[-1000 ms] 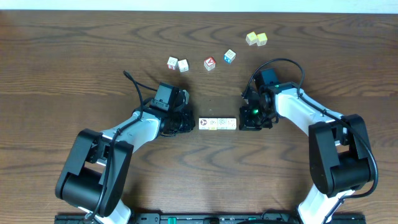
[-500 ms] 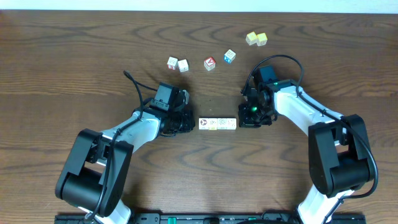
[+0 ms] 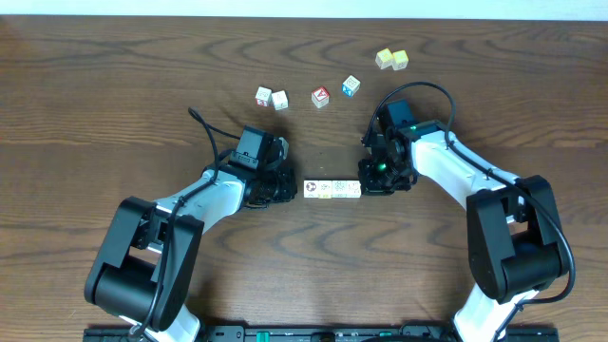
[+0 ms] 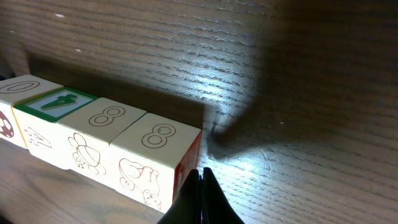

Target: Lift 4 blocks

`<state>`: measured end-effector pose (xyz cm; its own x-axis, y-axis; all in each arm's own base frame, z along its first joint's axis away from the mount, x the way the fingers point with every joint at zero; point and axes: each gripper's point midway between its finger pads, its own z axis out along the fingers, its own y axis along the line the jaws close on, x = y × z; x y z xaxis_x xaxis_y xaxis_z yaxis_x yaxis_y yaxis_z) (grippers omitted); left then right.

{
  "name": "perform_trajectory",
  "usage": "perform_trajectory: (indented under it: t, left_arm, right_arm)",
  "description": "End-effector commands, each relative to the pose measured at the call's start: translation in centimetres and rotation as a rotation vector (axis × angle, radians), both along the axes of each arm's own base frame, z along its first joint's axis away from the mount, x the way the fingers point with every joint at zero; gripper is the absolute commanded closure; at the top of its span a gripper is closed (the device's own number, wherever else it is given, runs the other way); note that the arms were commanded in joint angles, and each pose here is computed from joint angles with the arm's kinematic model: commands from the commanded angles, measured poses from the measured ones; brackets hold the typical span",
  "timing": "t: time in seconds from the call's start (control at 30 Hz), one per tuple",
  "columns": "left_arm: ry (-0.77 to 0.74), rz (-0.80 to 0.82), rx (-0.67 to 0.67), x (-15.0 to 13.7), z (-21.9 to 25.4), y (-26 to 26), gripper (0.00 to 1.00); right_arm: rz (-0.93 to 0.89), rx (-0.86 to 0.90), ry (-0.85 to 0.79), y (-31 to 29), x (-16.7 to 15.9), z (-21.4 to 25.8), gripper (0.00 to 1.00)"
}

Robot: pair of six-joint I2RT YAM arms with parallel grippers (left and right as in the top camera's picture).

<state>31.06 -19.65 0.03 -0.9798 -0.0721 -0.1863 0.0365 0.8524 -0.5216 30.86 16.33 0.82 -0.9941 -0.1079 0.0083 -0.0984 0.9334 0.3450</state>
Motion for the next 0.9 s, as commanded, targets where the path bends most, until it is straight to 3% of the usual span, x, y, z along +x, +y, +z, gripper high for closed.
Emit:
perform_trajectory:
  t: [0.0,0.87]
  left_arm:
    - [0.0,-0.009,0.027,-0.1,-0.5,0.3,0.93]
    - [-0.01,-0.061,-0.025,-0.4,0.1,-1.0,0.93]
  right_arm:
    - [-0.005,-0.006,-0.028,0.3,0.6,0.8,0.99]
    - [-0.017,-0.005,-0.027,0.3,0.7,0.8,0.99]
